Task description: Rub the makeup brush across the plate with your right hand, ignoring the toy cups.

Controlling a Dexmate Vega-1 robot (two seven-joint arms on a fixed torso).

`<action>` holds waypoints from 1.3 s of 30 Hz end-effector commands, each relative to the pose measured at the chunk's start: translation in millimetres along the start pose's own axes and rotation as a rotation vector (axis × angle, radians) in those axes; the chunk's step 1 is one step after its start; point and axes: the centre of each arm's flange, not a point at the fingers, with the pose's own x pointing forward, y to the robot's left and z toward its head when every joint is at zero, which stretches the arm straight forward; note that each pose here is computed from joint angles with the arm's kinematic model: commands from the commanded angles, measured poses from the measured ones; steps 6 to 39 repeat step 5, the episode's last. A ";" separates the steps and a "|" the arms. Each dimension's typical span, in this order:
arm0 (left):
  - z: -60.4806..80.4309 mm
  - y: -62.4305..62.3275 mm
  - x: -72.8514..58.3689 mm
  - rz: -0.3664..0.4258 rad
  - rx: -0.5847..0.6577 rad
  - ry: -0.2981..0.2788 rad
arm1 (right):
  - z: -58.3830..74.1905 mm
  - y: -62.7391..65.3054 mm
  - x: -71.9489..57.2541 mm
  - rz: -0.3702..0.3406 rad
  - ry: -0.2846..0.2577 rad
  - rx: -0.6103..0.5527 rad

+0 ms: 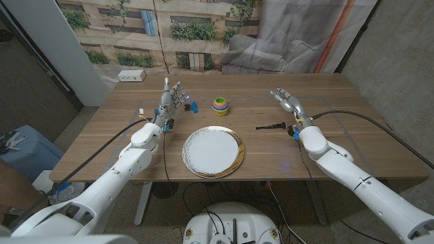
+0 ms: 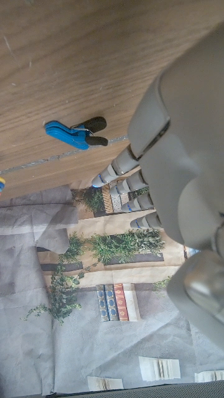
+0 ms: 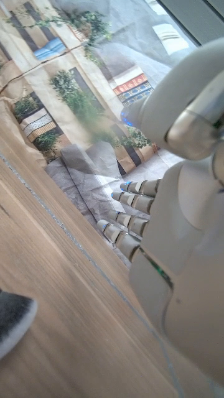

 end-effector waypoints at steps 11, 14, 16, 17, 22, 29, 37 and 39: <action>-0.3 0.1 -0.1 0.000 0.000 0.001 | -27.2 -7.9 11.9 -0.072 -0.006 0.327; -0.3 0.1 -0.1 0.000 0.000 0.001 | -27.2 -7.9 11.9 -0.072 -0.006 0.327; -0.3 0.1 -0.1 0.000 0.000 0.001 | -27.2 -7.9 11.9 -0.072 -0.006 0.327; -0.3 0.1 -0.1 0.000 0.000 0.001 | -27.2 -7.9 11.9 -0.072 -0.006 0.327; -0.3 0.1 -0.1 0.000 0.000 0.001 | -27.2 -7.9 11.9 -0.072 -0.006 0.327; -0.3 0.1 -0.1 0.000 0.000 0.001 | -27.2 -7.9 11.9 -0.072 -0.006 0.327; -0.3 0.1 -0.1 0.000 0.000 0.001 | -27.2 -7.9 11.9 -0.072 -0.006 0.327; -0.3 0.1 -0.1 0.000 0.000 0.001 | -27.2 -7.9 11.9 -0.072 -0.006 0.327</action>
